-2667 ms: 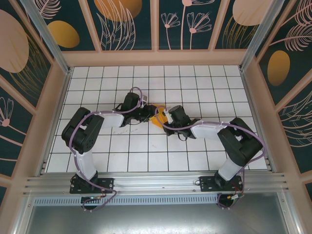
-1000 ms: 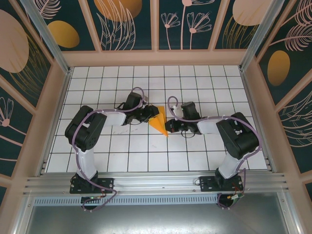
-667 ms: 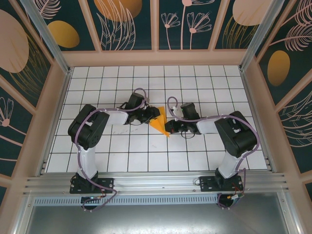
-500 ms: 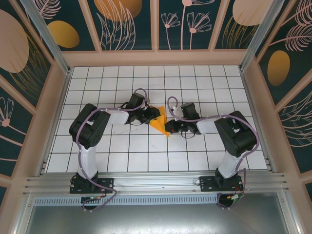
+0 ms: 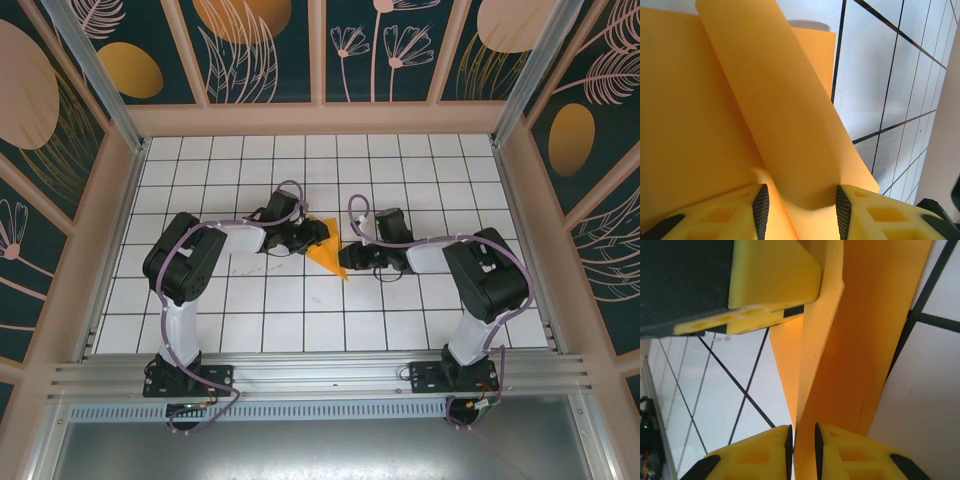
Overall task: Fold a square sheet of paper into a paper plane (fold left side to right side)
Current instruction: Fourth fold the wing at the center of the table.
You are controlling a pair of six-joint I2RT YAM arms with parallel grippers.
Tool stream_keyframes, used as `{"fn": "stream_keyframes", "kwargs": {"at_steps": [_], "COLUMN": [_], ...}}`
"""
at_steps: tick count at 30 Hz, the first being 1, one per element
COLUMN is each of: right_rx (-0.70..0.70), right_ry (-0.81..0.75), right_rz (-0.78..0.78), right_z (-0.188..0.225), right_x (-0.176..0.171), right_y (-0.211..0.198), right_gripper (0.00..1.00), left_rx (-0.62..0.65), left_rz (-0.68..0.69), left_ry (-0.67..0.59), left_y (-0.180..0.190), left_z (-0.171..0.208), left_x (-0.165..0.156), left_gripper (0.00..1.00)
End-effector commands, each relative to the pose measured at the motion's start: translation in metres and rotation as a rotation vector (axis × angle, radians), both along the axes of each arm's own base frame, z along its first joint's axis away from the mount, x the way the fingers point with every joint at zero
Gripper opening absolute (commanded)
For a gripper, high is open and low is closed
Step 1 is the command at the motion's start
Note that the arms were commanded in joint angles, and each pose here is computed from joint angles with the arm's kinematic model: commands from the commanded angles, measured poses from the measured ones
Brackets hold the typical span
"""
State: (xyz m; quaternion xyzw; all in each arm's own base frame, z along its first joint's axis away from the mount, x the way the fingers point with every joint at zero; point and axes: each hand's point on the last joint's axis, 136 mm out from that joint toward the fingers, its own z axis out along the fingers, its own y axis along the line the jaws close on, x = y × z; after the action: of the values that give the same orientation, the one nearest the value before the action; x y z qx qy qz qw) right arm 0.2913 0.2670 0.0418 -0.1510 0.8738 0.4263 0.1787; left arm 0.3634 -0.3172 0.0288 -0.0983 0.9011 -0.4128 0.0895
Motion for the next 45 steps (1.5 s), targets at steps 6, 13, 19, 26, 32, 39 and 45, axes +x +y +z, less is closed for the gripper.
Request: {"fn": "stream_keyframes", "kwargs": {"at_steps": [6, 13, 19, 26, 32, 39, 45], "right_rx": [0.095, 0.116, 0.107, 0.097, 0.054, -0.008, -0.053], "right_ry": [-0.042, -0.001, 0.036, 0.054, 0.048, 0.044, 0.05], "right_rz": [-0.021, -0.014, -0.017, -0.009, -0.024, -0.05, -0.064], "right_z": [0.036, 0.03, 0.019, 0.013, 0.009, 0.0, -0.009], "right_x": [0.018, 0.026, 0.024, 0.022, 0.025, 0.031, 0.035], "right_y": [-0.002, 0.005, 0.007, 0.01, 0.006, 0.0, -0.004], "right_gripper": [0.37, 0.33, 0.32, 0.26, 0.12, 0.02, 0.01], "left_rx": [0.082, 0.082, 0.079, 0.077, 0.08, 0.081, 0.082], "left_rz": [0.006, 0.007, 0.008, 0.007, 0.008, 0.008, 0.005], "left_ry": [0.047, 0.042, 0.041, 0.041, 0.044, 0.045, 0.045], "left_y": [0.01, 0.01, 0.01, 0.01, 0.01, 0.01, 0.01], "left_z": [-0.028, -0.027, -0.027, -0.026, -0.027, -0.028, -0.028], "left_x": [-0.006, -0.006, -0.006, -0.006, -0.006, -0.006, -0.007], "left_gripper": [0.42, 0.42, 0.42, 0.42, 0.42, 0.42, 0.42]}}
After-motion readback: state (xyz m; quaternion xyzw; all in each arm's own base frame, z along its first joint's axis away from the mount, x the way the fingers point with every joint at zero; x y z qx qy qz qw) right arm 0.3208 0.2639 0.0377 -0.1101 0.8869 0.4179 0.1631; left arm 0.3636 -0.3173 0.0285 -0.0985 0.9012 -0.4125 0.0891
